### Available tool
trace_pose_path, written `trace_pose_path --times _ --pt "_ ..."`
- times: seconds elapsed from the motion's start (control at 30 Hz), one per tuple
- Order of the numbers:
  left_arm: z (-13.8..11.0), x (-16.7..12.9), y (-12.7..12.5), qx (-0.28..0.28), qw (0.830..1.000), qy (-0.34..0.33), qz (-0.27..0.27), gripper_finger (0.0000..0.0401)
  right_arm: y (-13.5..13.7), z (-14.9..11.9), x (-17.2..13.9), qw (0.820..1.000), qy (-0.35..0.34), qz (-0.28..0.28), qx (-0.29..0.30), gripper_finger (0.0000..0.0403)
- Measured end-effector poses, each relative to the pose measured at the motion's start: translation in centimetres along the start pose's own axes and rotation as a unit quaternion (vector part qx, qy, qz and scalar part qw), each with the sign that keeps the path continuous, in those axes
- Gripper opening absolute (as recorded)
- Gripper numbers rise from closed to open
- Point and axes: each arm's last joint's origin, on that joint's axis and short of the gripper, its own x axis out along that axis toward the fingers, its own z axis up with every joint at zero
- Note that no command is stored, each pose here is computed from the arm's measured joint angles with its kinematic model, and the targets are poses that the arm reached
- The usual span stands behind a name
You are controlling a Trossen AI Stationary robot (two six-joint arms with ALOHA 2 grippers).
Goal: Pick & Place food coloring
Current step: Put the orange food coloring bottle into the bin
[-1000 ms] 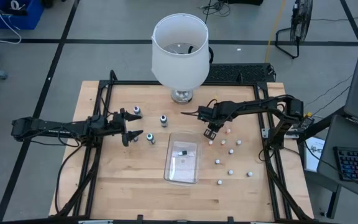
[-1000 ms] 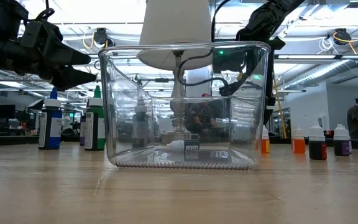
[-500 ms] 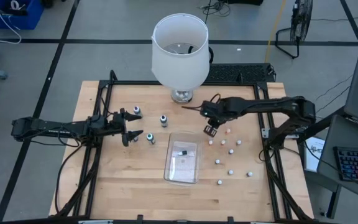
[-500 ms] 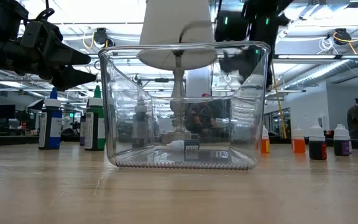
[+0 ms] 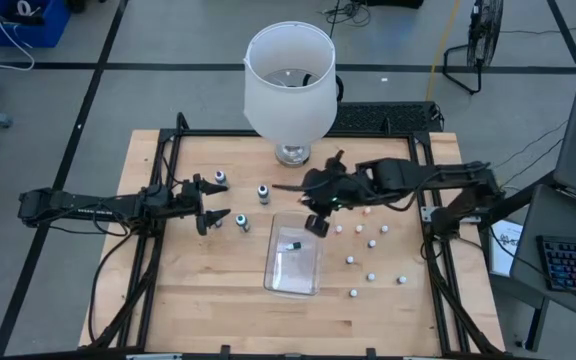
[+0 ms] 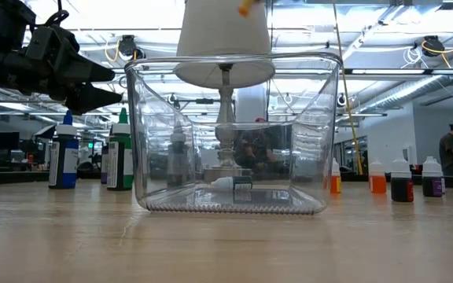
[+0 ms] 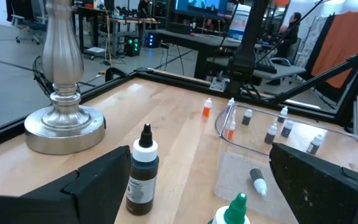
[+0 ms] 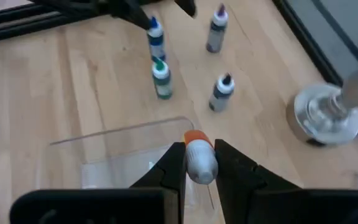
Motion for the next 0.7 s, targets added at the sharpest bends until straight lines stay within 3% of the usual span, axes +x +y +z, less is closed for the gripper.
trace_pose_path --times 0.23,0.47,0.7 --pt "0.0 0.0 0.0 0.000 1.000 0.000 0.000 0.0379 3.1 1.8 3.8 0.996 0.071 0.000 -0.045 0.0049" --pt "0.0 0.0 0.0 0.000 1.000 0.000 0.000 0.0379 5.3 -0.2 10.6 0.979 0.181 0.055 -0.077 0.0049" --pt "0.0 0.0 0.0 0.000 1.000 0.000 0.000 0.0379 7.9 -3.1 15.6 0.961 0.236 0.072 -0.126 0.0049"
